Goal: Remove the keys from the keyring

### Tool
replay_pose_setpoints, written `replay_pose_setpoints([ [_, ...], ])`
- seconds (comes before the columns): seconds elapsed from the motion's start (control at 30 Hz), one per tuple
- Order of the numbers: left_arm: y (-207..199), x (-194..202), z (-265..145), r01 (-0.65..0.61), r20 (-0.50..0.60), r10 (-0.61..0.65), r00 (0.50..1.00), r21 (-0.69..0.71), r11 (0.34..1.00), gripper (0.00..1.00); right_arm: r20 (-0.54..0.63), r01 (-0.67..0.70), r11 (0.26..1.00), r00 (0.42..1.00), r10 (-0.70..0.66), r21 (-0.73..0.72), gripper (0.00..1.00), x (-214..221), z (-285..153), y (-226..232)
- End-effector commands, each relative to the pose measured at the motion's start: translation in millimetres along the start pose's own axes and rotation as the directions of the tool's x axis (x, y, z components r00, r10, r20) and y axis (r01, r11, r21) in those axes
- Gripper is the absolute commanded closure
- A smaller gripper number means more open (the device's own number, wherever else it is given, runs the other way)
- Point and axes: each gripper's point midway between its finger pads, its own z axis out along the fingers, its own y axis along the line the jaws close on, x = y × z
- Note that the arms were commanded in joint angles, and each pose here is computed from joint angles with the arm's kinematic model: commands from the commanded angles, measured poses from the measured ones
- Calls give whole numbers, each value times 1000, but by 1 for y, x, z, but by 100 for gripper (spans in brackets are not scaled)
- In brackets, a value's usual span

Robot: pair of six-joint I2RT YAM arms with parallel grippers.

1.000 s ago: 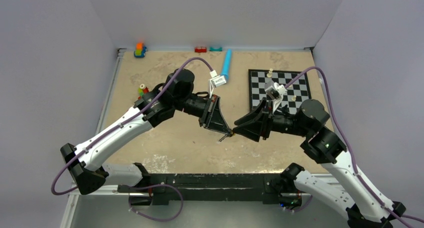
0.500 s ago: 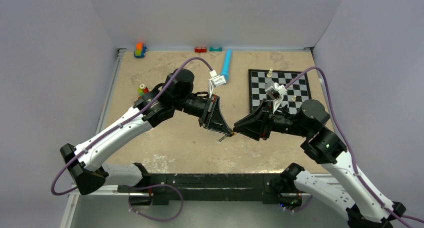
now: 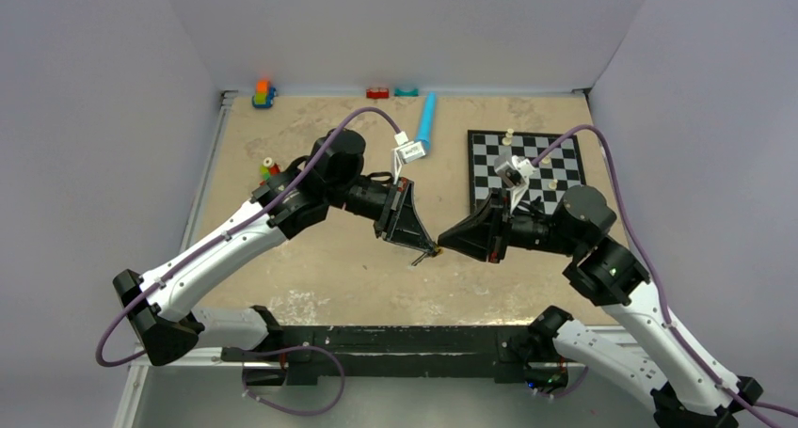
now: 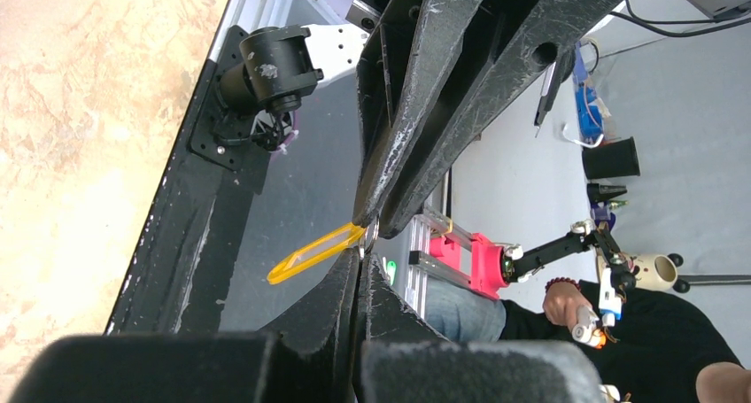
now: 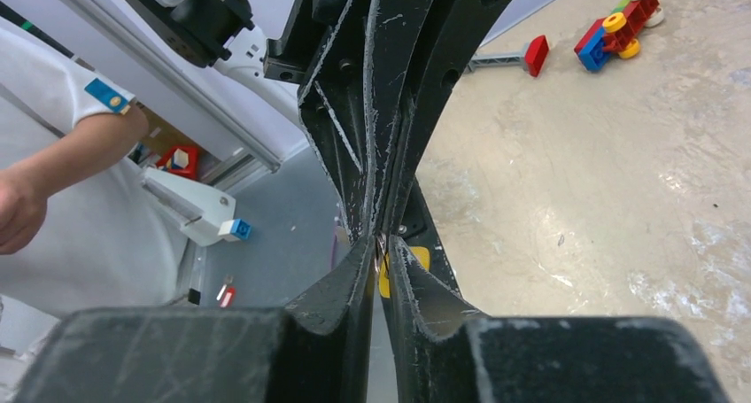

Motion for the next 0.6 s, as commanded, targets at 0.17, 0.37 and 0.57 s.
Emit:
replay_pose_setpoints([
  [0.17, -28, -12, -10, -51, 41, 48, 998, 57, 997, 100, 2, 14, 999, 1000, -14, -41, 100, -1, 0, 8],
  [0.37, -28, -12, -10, -48, 46, 45, 998, 52, 997, 75, 16, 14, 999, 1000, -14, -34, 100, -4, -3, 10],
  [0.57, -30, -11, -14, -50, 51, 48, 998, 44, 998, 49, 29, 20, 999, 999, -19, -36, 100, -6, -6, 13],
])
